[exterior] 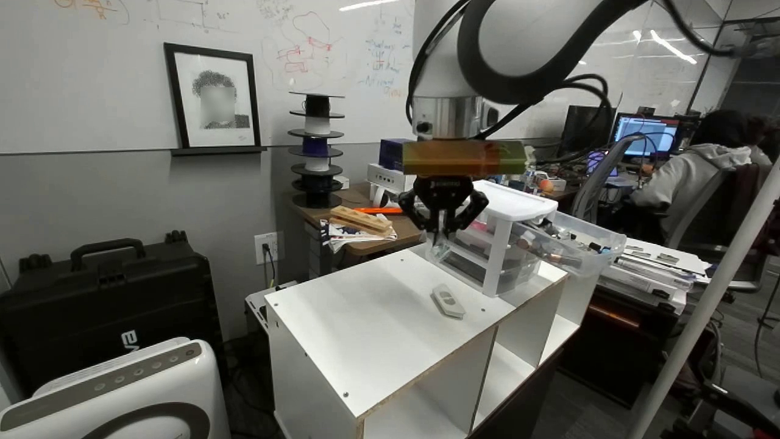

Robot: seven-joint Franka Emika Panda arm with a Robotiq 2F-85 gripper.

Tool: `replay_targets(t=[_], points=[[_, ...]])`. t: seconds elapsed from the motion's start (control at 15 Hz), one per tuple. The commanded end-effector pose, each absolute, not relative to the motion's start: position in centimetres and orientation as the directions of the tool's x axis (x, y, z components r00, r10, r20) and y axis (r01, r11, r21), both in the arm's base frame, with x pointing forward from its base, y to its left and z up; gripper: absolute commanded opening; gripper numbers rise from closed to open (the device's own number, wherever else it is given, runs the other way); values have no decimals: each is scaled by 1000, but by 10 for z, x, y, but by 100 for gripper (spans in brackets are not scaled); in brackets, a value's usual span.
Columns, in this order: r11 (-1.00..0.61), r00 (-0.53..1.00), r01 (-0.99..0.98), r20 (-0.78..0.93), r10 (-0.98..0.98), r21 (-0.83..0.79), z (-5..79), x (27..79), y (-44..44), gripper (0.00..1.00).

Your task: Pick up the two white objects from the counter and put them in the open drawer and close it

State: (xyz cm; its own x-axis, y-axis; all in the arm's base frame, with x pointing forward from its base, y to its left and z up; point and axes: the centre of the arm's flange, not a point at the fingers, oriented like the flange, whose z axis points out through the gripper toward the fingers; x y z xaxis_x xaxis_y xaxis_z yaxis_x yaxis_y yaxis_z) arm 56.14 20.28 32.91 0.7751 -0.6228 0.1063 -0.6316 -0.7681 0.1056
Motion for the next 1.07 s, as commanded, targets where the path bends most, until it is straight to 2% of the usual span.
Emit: replay_targets(t=[0.0, 0.27, 0.53, 1.0], points=[[-802, 804, -590, 159, -574, 89, 398, 499, 195, 2], [-773, 774, -622, 240, -585, 121, 448, 457, 158, 2], [-696, 702, -706, 262, -663, 129, 471, 443, 106, 2], [-537, 565, -825, 239, -790, 175, 432, 449, 12, 2]])
